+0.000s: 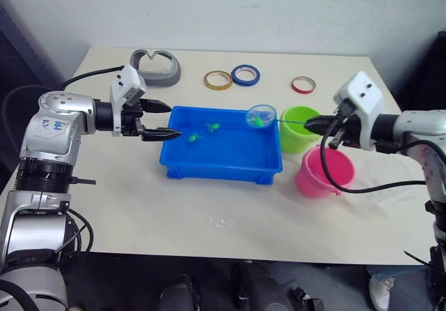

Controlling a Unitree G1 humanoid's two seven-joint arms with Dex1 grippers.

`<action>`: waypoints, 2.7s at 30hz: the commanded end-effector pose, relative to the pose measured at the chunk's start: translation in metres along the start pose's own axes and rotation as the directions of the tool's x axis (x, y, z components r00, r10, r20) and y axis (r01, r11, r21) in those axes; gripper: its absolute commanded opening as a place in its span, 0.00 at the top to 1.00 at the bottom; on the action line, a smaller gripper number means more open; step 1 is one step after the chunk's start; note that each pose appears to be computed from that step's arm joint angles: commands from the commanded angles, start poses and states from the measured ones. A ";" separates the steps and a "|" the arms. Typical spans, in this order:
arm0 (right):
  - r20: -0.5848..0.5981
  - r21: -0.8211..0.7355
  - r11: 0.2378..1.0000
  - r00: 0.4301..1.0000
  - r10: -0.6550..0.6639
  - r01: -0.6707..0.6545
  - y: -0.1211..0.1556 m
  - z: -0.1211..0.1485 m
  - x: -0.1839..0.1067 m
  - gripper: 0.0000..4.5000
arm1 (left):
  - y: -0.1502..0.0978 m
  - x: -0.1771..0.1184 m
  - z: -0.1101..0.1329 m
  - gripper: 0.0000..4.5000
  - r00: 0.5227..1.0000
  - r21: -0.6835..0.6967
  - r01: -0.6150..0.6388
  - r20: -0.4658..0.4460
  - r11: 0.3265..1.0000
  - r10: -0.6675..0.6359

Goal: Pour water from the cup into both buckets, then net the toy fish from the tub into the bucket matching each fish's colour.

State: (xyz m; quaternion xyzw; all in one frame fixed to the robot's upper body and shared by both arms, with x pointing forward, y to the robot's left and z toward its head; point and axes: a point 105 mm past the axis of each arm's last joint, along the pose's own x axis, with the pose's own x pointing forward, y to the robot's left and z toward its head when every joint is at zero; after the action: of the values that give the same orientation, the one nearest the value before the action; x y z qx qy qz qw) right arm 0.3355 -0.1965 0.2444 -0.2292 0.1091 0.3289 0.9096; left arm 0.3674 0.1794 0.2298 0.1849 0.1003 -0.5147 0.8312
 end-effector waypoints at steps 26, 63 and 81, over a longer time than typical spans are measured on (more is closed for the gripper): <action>-0.127 -0.718 0.679 0.931 -0.341 0.150 -0.042 -0.023 -0.034 1.00 | 0.007 -0.003 0.013 0.01 1.000 0.056 0.006 0.010 0.998 -0.007; 0.015 -0.676 0.725 0.986 -0.168 0.134 0.009 0.035 0.006 1.00 | 0.019 -0.049 -0.005 0.01 0.990 0.047 -0.126 -0.062 0.991 0.129; -0.178 -0.577 0.816 0.980 -0.090 -0.030 0.036 -0.032 0.063 1.00 | -0.004 -0.061 -0.012 0.01 0.985 0.023 -0.154 -0.075 0.988 0.155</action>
State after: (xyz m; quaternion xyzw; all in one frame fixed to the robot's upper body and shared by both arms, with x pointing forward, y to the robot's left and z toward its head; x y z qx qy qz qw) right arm 0.3547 -0.1533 0.1761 -0.5215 0.1013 0.3203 0.7843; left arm 0.3408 0.2278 0.2223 0.2069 0.1388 -0.4537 0.8556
